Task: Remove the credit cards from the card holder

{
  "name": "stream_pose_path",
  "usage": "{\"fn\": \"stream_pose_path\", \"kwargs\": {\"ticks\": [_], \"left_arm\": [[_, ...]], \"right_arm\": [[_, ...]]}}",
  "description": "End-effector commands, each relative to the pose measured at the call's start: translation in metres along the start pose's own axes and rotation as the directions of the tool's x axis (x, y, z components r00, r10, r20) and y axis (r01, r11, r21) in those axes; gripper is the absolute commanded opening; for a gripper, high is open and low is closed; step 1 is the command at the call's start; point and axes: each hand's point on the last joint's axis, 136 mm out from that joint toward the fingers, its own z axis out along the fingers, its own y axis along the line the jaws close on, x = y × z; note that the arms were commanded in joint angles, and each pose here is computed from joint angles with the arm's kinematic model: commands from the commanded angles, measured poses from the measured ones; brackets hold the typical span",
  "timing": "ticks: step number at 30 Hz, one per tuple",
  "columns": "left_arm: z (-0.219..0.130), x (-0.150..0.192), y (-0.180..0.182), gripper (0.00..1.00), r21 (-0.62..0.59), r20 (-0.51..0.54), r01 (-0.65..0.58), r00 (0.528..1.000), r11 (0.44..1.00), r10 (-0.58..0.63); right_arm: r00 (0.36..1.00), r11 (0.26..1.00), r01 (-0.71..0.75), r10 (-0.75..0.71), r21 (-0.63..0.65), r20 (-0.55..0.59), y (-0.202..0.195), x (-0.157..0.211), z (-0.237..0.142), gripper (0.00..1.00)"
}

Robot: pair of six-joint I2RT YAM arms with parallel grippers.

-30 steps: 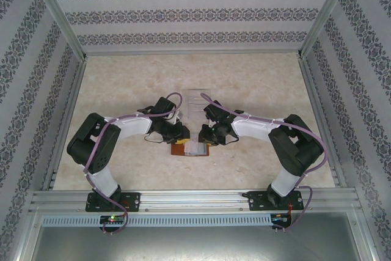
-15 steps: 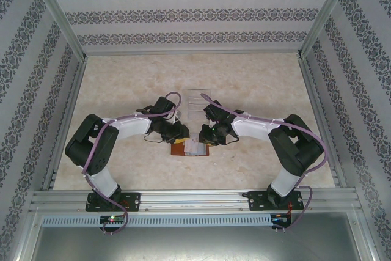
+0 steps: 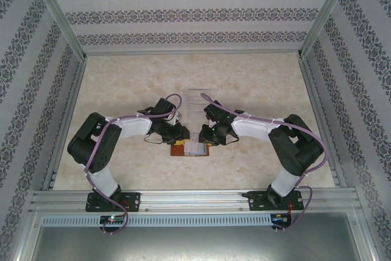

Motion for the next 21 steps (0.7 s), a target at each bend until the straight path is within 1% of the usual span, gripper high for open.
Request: {"fn": "stream_pose_path", "kwargs": {"ticks": [1, 7, 13, 21], "left_arm": [[0.006, 0.001, 0.002, 0.30, 0.033, -0.018, 0.022, 1.000, 0.999, -0.021], [0.007, 0.002, 0.002, 0.21, 0.047, -0.016, 0.025, 1.000, 0.999, -0.025], [0.003, 0.003, 0.002, 0.16, 0.040, -0.010, 0.019, 1.000, 0.999, -0.019], [-0.005, 0.008, 0.007, 0.14, 0.004, -0.006, 0.011, 1.000, 1.000, -0.011]], "right_arm": [[0.999, 0.996, -0.023, 0.028, 0.087, -0.045, -0.025, 0.011, 0.007, 0.25], [0.998, 0.996, -0.026, 0.030, 0.089, -0.049, -0.026, 0.012, 0.008, 0.25], [0.998, 0.995, -0.027, 0.032, 0.096, -0.050, -0.027, 0.012, 0.008, 0.24], [0.998, 0.993, -0.027, 0.032, 0.115, -0.047, -0.031, 0.013, 0.008, 0.22]]}}
